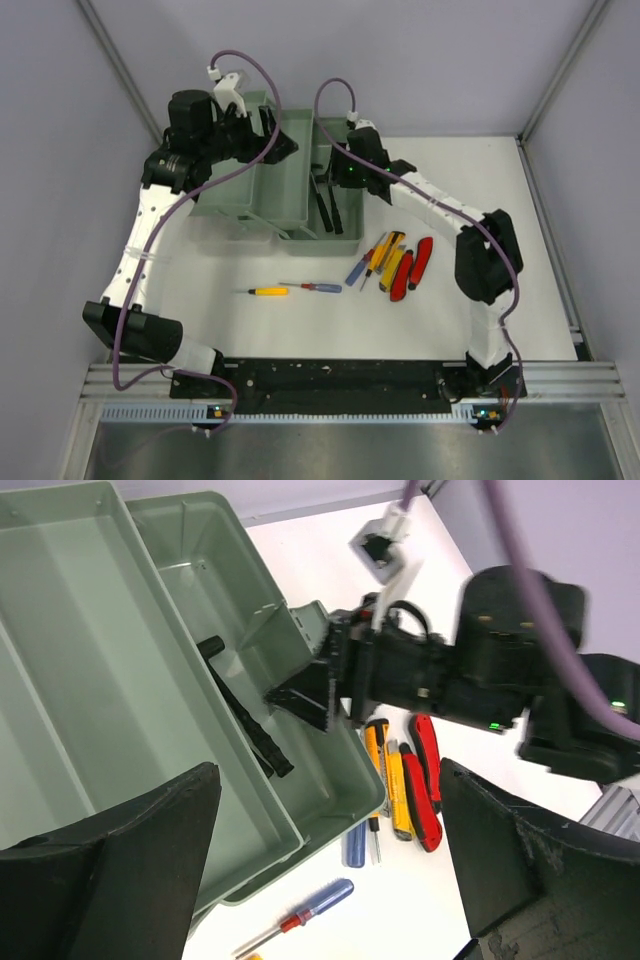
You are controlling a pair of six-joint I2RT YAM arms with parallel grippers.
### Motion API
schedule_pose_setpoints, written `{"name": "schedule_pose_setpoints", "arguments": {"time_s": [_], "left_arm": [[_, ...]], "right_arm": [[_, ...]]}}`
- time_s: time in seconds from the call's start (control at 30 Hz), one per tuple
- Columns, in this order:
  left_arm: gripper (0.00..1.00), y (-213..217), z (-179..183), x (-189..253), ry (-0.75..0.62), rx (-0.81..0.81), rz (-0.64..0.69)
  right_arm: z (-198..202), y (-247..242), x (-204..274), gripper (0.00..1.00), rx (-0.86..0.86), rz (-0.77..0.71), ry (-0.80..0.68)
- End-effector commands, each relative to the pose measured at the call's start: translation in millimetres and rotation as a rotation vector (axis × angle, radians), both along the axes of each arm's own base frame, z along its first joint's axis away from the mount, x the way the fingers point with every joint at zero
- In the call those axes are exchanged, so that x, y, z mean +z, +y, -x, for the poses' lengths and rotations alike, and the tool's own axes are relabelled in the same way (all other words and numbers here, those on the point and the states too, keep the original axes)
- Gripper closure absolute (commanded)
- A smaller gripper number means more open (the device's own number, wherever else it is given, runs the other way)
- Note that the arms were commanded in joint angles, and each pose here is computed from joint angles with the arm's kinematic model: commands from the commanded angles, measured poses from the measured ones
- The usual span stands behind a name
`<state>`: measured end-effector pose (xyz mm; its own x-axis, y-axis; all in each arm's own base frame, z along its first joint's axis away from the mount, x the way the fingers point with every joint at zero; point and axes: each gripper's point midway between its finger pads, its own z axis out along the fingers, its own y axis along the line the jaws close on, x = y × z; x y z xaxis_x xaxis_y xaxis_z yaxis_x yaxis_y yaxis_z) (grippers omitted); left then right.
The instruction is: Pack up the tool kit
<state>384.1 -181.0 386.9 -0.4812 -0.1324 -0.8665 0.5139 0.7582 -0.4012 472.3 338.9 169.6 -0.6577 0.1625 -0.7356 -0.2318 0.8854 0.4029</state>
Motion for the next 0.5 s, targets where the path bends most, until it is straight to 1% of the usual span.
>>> {"name": "schedule_pose_setpoints", "arguments": {"time_s": [0.0, 0.1, 0.17, 0.2, 0.23, 0.27, 0.3, 0.37, 0.47], "left_arm": [[0.07, 0, 10, 20, -0.072, -0.018, 0.009], [0.07, 6, 9, 25, -0.093, 0.015, -0.007], [0.07, 11, 7, 28, -0.104, 0.043, -0.021], [0.07, 13, 7, 30, -0.11, 0.053, -0.027], [0.07, 15, 7, 31, -0.113, 0.063, -0.033], [0.07, 18, 6, 32, -0.119, 0.08, -0.043], [0.07, 21, 6, 33, -0.124, 0.094, -0.05], [0.06, 26, 6, 35, -0.131, 0.118, -0.059], [0.02, 32, 5, 37, -0.139, 0.155, -0.067]], "right_arm": [[27, -24, 61, 0.47, 0.066, 0.059, -0.148], [53, -42, 63, 0.38, 0.126, 0.112, -0.175], [77, -44, 67, 0.29, 0.233, 0.121, -0.203], [88, -43, 70, 0.24, 0.3, 0.12, -0.229], [104, -39, 74, 0.13, 0.385, 0.101, -0.257], [118, -37, 80, 0.06, 0.451, 0.08, -0.294], [132, -37, 82, 0.01, 0.503, 0.059, -0.31], [156, -36, 84, 0.01, 0.589, 0.029, -0.342], [190, -28, 84, 0.01, 0.699, 0.009, -0.368]]}}
